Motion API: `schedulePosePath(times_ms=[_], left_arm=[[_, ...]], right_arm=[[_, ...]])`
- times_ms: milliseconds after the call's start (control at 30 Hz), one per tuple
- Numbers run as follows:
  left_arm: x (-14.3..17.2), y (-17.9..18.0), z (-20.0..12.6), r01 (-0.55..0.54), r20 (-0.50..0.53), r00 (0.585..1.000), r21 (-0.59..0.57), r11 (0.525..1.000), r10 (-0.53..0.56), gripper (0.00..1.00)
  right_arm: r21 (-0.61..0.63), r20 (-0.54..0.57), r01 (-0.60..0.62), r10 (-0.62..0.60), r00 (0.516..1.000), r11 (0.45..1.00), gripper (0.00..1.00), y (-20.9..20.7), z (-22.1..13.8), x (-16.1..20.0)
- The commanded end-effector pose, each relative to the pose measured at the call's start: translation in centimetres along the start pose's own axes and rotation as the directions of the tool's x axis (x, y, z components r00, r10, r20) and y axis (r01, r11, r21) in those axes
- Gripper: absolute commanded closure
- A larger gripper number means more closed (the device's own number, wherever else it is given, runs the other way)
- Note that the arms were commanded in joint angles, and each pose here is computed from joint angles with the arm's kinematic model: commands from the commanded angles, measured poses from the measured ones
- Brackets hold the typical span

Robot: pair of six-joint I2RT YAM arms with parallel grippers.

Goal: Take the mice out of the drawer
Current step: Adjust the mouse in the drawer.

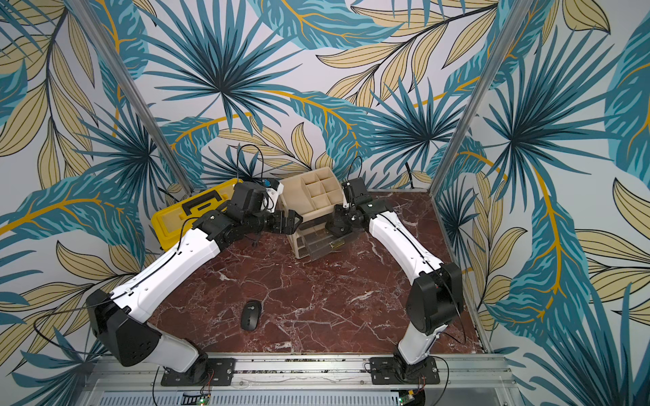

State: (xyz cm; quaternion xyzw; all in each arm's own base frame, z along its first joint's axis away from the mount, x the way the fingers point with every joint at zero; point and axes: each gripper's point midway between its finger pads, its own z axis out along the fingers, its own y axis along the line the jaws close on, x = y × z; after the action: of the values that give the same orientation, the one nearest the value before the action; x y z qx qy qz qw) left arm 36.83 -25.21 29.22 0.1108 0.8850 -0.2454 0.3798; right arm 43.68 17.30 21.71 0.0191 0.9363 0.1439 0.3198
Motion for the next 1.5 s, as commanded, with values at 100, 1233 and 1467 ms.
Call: schedulePosePath(times_ms=[100, 1233, 1467], left_arm=[[-1.2, -0.5, -0.3, -0.016, 0.021, 1.000, 0.016, 1.000, 0.016, 0.00], [-3.0, -1.9, -1.5, -0.099, 0.013, 0.995, 0.045, 0.994, 0.099, 0.00], [-3.3, -2.9, -1.9, -0.134, 0.007, 0.991, 0.077, 0.988, 0.134, 0.00]], right_arm=[[0.035, -0.019, 0.001, 0.000, 1.000, 0.999, 1.00, -0.5, 1.5, 0.3], [-0.233, -0.078, 0.195, -0.218, 0.973, 0.953, 1.00, 4.2, -2.5, 2.3], [-0.210, 0.054, 0.233, -0.227, 0.972, 0.949, 1.00, 4.4, -5.6, -0.2]])
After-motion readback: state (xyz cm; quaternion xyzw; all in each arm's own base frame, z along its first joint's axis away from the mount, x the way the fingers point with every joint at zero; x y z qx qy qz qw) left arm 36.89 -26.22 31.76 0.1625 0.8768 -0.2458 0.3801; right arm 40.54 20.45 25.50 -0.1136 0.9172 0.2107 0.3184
